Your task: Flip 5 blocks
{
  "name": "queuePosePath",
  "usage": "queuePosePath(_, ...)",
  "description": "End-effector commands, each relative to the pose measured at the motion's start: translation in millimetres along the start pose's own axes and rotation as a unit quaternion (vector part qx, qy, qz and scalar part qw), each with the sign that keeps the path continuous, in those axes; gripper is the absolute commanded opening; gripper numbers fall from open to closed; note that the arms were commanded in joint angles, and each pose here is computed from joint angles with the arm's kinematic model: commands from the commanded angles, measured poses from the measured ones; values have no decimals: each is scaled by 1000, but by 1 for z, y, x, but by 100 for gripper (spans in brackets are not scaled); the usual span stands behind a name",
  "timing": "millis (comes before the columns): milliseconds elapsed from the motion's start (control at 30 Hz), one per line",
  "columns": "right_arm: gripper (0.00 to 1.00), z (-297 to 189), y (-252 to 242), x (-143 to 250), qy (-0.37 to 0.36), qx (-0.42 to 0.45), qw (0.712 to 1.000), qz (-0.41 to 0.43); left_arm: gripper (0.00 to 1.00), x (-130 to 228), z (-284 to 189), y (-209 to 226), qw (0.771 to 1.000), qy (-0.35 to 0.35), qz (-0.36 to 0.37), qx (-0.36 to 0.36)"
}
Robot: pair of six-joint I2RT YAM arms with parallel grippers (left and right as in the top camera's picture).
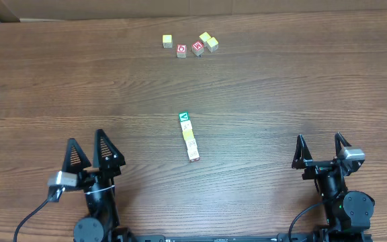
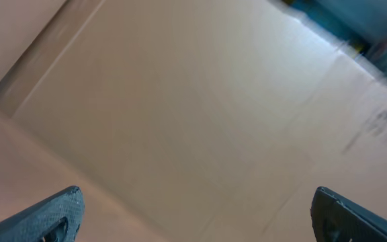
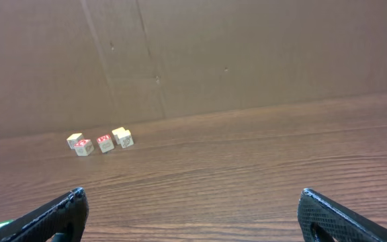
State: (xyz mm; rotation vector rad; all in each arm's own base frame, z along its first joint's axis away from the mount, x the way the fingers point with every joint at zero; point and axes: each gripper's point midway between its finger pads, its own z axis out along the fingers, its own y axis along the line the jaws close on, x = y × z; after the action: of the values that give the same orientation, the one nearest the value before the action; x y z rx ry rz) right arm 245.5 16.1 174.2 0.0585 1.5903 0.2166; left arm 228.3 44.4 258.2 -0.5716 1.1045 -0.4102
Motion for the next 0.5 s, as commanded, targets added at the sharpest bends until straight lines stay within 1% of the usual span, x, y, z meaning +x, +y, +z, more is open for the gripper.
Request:
queuePosePath(0, 100, 0, 0, 2, -1, -2, 1000, -4, 100, 18, -2, 12, 999, 34, 30, -23)
queuePosePath(100, 100, 0, 0, 2, -1, -2, 1000, -4, 100, 43, -6, 28, 992, 88, 75, -49)
queuePosePath(200, 100, 0, 0, 2, -1, -2, 1000, -4, 100, 69, -15, 46, 979, 149, 116, -77)
queuePosePath(267, 100, 0, 0, 2, -1, -2, 1000, -4, 100, 80, -21, 56, 972, 175, 123, -93)
queuePosePath(300, 100, 0, 0, 2, -1, -2, 1000, -4, 100, 81, -21, 54, 969, 181, 143, -85)
queuePosePath(467, 100, 0, 0, 2, -1, -2, 1000, -4, 100, 85, -22, 50, 963, 191, 180, -66)
